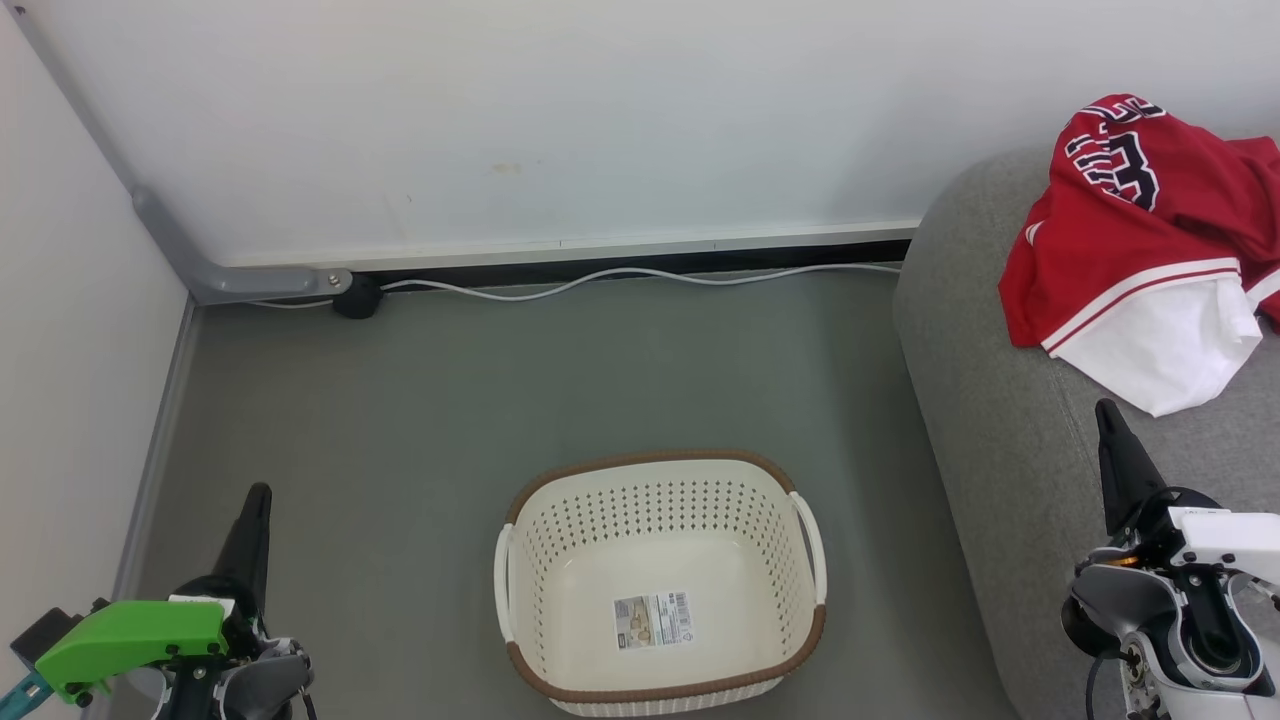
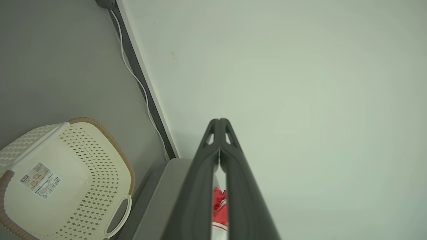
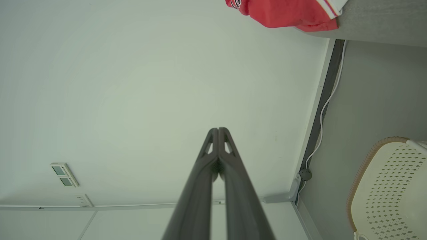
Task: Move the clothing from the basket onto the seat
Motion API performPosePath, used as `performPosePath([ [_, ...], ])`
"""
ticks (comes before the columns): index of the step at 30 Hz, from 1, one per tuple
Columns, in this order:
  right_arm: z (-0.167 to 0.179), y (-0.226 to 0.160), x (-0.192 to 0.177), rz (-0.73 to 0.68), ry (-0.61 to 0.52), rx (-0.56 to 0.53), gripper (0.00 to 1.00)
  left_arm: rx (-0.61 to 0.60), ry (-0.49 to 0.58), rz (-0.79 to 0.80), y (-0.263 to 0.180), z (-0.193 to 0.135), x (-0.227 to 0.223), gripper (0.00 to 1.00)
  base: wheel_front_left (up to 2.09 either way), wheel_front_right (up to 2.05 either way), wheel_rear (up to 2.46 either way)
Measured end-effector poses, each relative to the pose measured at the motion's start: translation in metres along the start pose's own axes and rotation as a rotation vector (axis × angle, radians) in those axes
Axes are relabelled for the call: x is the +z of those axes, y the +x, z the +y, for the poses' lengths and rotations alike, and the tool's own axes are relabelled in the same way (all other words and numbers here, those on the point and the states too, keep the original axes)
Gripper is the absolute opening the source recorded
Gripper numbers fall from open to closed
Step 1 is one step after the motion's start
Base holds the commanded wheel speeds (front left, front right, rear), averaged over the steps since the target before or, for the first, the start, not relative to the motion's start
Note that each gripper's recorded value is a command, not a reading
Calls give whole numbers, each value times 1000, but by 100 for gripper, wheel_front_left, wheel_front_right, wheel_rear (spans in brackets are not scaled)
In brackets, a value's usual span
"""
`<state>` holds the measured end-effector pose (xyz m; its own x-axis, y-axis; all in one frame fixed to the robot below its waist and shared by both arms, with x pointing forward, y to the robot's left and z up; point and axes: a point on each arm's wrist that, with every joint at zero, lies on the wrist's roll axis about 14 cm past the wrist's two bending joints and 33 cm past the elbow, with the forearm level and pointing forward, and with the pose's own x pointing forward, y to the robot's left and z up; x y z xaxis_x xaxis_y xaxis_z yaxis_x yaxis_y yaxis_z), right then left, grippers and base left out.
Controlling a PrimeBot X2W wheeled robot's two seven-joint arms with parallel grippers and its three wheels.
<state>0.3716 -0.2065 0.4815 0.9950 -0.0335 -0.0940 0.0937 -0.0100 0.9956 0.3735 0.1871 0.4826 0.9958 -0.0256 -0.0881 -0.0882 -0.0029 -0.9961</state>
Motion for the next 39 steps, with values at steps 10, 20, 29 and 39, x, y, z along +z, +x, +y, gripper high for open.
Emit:
performPosePath([
  [10,0,0,0,0,0,0,0,0,0,2,0,0,0,0,0,0,0],
  [20,0,0,0,-1,0,0,0,0,0,2,0,0,0,0,0,0,0],
  [29,0,0,0,-1,0,1,0,-1,0,2,0,0,0,0,0,0,0],
  [39,0,0,0,2,1,1,0,-1,-1,2,0,0,0,0,0,0,0],
])
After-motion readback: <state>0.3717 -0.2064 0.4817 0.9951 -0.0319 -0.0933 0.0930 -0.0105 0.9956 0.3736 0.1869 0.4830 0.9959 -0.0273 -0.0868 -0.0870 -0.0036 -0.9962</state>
